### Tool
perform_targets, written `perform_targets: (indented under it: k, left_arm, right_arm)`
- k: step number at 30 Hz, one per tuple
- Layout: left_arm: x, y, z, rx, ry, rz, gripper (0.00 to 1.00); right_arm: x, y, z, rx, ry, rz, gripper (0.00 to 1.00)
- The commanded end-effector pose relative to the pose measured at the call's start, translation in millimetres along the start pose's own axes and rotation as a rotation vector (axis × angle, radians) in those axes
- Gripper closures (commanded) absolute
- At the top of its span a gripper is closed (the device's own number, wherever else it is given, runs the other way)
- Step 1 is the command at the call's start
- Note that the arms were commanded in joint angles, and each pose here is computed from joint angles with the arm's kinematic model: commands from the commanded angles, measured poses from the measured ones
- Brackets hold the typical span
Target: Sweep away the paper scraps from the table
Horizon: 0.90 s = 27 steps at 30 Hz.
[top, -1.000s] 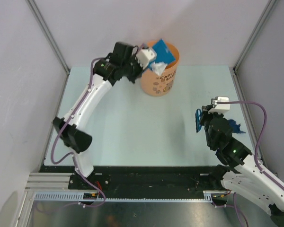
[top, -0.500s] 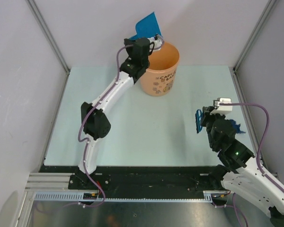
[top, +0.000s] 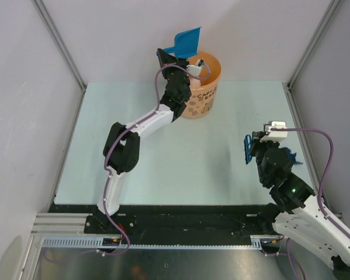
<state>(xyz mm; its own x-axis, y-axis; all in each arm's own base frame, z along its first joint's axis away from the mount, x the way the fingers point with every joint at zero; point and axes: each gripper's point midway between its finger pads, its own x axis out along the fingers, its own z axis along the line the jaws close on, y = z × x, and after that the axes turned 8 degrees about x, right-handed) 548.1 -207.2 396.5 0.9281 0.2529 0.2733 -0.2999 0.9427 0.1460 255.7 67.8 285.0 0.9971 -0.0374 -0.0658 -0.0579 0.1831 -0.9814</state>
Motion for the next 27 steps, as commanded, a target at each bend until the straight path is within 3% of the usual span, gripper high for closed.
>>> perform_targets:
  k: [1,7,9,10,11,12,13,14,15,17,19,20,27]
  left_arm:
    - [-6.6,31.5,52.8,-0.012,-0.149,0.067,1.0]
    - [-7.9,44.7,60.1,-0.162,-0.104,0.078,1.0]
    - [-9.6,55.9,66.8,-0.361,-0.055,0.066,1.0]
    - [-11.4,49.0,50.7,-0.33,0.057,0.022,1.0]
    - [-17.3,54.2,54.6,-0.513,0.094,0.001,1.0]
    - [-22.0,51.9,49.3,-0.559,0.154,-0.035,1.0]
    - [-34.1,46.3,24.6,-0.517,0.29,-0.073,1.0]
    - [-44.8,35.3,6.0,-0.59,0.366,-0.118,1.0]
    - [-56.2,45.6,13.9,-0.619,0.386,-0.139,1.0]
    - [-80.8,42.5,-23.1,-0.602,0.491,-0.169,1.0]
    - [-100.3,51.3,-34.3,-0.605,0.551,-0.19,1.0]
    - [-116.5,46.7,-63.0,-0.603,0.628,-0.207,1.0]
    - [-189.2,54.5,-153.1,-0.571,0.906,-0.224,1.0]
  right_arm:
    - [-0.7,-8.9,-7.3,0.0,0.032,-0.031,1.0]
    - [3.1,-9.6,-32.8,-0.038,0.17,-0.046,1.0]
    - [8.7,-9.6,-60.1,-0.091,0.323,-0.092,1.0]
    - [11.1,-13.1,-79.4,-0.096,0.41,-0.122,1.0]
    - [11.9,-25.6,-91.3,-0.048,0.477,-0.195,1.0]
    - [14.1,-15.0,-104.5,-0.102,0.524,-0.189,1.0]
    - [16.2,-14.8,-128.6,-0.112,0.618,-0.199,1.0]
    - [20.4,-17.5,-135.3,-0.097,0.633,-0.221,1.0]
    - [23.3,-16.3,-145.4,-0.098,0.666,-0.219,1.0]
    - [31.9,-10.8,-162.4,-0.128,0.722,-0.198,1.0]
    - [41.2,-0.8,-171.3,-0.22,0.763,-0.142,1.0]
    - [41.8,-7.1,-176.9,-0.224,0.801,-0.167,1.0]
    - [71.4,16.8,-214.3,-0.41,0.906,-0.062,1.0]
